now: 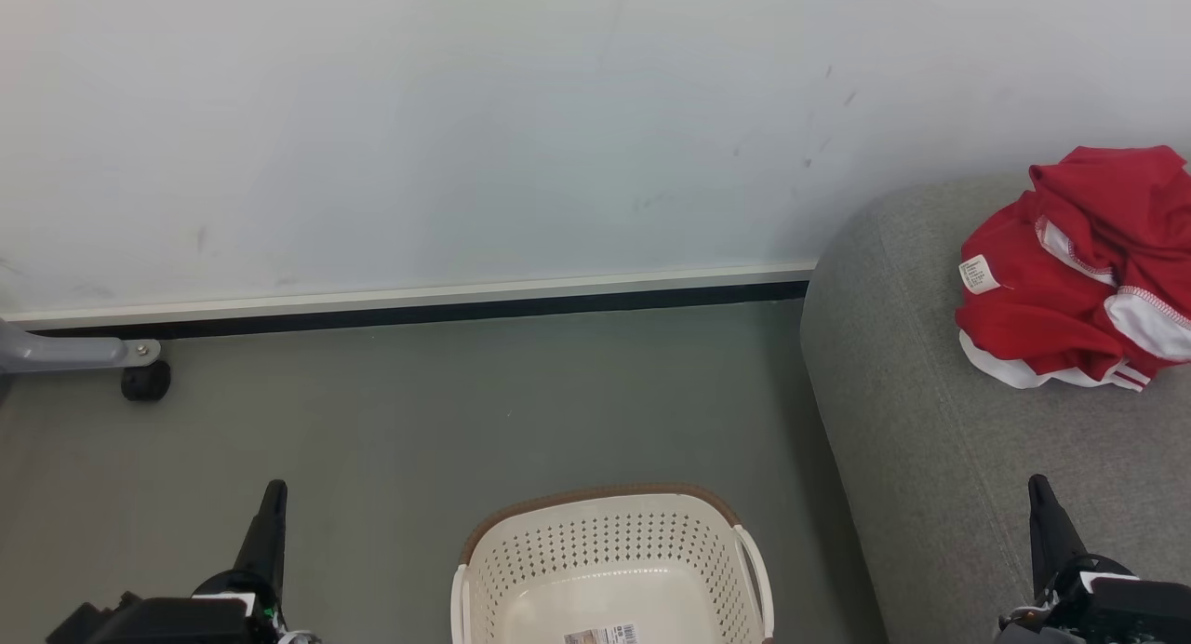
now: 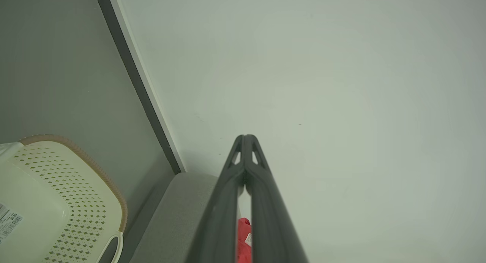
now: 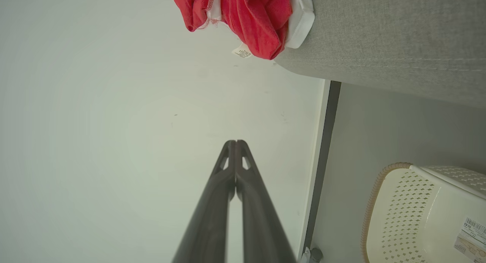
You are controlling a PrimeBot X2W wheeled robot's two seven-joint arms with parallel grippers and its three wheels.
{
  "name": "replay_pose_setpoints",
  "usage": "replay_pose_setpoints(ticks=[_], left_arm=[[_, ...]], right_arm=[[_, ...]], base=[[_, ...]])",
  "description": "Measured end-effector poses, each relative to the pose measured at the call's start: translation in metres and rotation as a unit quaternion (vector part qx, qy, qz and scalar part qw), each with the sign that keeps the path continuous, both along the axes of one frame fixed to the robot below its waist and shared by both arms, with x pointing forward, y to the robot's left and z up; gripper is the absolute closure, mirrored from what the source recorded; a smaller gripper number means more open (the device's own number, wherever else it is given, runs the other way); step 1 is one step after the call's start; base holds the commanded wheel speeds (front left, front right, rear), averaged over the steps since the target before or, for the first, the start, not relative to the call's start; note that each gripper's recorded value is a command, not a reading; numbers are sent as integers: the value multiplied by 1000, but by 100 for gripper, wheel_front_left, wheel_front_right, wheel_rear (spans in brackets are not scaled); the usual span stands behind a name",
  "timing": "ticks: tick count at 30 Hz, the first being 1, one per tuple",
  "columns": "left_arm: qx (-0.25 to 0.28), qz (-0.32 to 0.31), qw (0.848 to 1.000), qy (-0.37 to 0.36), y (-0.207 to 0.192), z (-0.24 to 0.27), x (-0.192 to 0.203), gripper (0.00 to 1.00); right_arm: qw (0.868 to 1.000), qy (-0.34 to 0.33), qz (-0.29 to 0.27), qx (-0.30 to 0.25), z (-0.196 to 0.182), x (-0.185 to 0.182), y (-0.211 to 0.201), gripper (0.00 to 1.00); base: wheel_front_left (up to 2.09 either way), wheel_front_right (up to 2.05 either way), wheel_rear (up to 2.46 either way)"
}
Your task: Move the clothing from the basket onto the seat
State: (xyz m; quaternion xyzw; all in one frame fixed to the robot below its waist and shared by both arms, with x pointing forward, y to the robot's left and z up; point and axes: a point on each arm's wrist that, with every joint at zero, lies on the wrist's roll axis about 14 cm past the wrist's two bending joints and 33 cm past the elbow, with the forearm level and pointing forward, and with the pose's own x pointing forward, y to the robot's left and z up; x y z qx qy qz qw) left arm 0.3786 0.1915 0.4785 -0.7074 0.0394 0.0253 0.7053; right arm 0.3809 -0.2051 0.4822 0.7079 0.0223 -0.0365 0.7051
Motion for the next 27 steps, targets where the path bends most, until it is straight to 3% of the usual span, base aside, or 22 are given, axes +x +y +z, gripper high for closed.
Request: replay_pose_setpoints(ticks=[27], left_arm=[[0,0,1000,0,0,0,0,100]], right_arm=[[1000,0,0,0,0,0,0,100]], base=[[0,0,0]])
